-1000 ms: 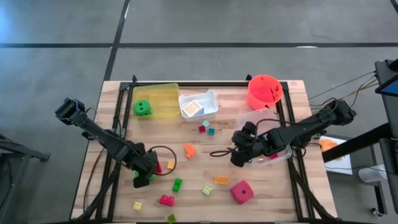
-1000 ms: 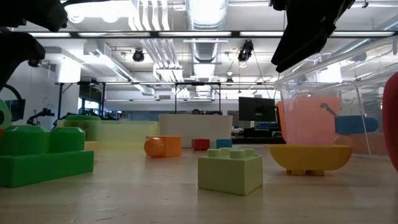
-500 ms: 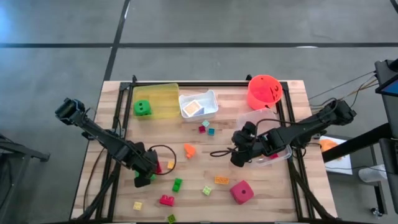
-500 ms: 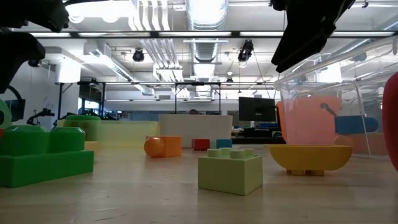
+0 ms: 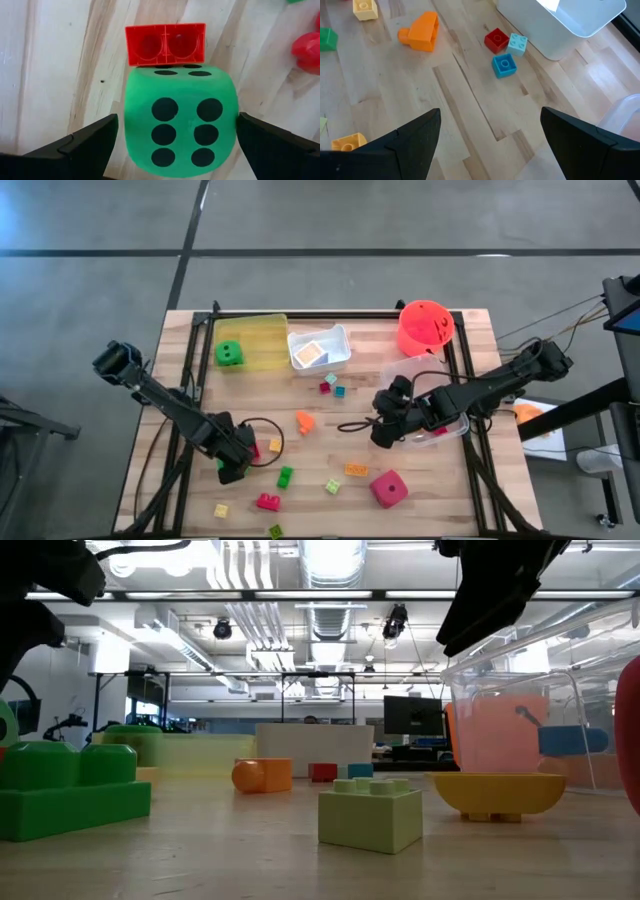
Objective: Pick & Place Toys
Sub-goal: Put the green dice into the yellow bin
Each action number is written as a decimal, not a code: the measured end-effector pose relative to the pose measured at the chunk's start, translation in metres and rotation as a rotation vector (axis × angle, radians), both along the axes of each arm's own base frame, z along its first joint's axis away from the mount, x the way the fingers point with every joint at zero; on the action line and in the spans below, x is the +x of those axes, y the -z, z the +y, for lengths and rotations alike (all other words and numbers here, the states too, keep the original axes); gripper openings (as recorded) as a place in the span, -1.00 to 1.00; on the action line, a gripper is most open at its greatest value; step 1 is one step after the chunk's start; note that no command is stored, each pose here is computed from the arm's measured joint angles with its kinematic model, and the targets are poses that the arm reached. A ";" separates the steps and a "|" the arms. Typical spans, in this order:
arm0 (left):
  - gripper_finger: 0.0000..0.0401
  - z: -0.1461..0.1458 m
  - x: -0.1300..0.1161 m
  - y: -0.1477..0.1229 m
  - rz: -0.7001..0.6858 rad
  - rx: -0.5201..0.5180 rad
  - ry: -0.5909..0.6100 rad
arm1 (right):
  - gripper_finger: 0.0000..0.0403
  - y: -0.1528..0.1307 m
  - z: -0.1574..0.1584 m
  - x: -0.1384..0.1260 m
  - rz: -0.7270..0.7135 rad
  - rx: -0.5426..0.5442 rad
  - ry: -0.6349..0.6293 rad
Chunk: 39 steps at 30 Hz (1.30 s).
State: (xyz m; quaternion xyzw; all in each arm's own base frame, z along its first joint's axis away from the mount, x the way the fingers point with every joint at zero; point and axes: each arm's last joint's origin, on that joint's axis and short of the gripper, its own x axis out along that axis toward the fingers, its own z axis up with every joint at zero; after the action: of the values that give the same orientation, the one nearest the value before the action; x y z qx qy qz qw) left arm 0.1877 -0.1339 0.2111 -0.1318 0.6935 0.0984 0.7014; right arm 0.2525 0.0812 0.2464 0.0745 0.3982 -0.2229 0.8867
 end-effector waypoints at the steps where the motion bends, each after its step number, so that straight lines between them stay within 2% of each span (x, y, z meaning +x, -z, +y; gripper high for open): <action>1: 0.94 -0.001 0.000 0.001 0.005 0.003 0.003 | 0.67 0.000 0.000 0.000 0.000 0.000 0.000; 24: 0.94 -0.004 0.002 0.017 0.022 0.021 0.012 | 0.67 0.000 0.000 0.000 0.004 0.005 0.001; 30: 0.94 -0.004 0.002 0.017 0.010 0.028 0.099 | 0.67 0.000 0.000 0.000 0.003 0.007 0.003; 39: 0.94 -0.004 0.003 0.018 -0.015 0.053 0.121 | 0.67 0.000 0.000 0.000 0.003 0.007 0.003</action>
State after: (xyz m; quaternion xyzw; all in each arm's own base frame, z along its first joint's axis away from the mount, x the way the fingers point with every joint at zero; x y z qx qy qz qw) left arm 0.1911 -0.1381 0.1933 -0.0716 0.6921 0.0731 0.7145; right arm 0.2522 0.0813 0.2462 0.0780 0.4001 -0.2227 0.8856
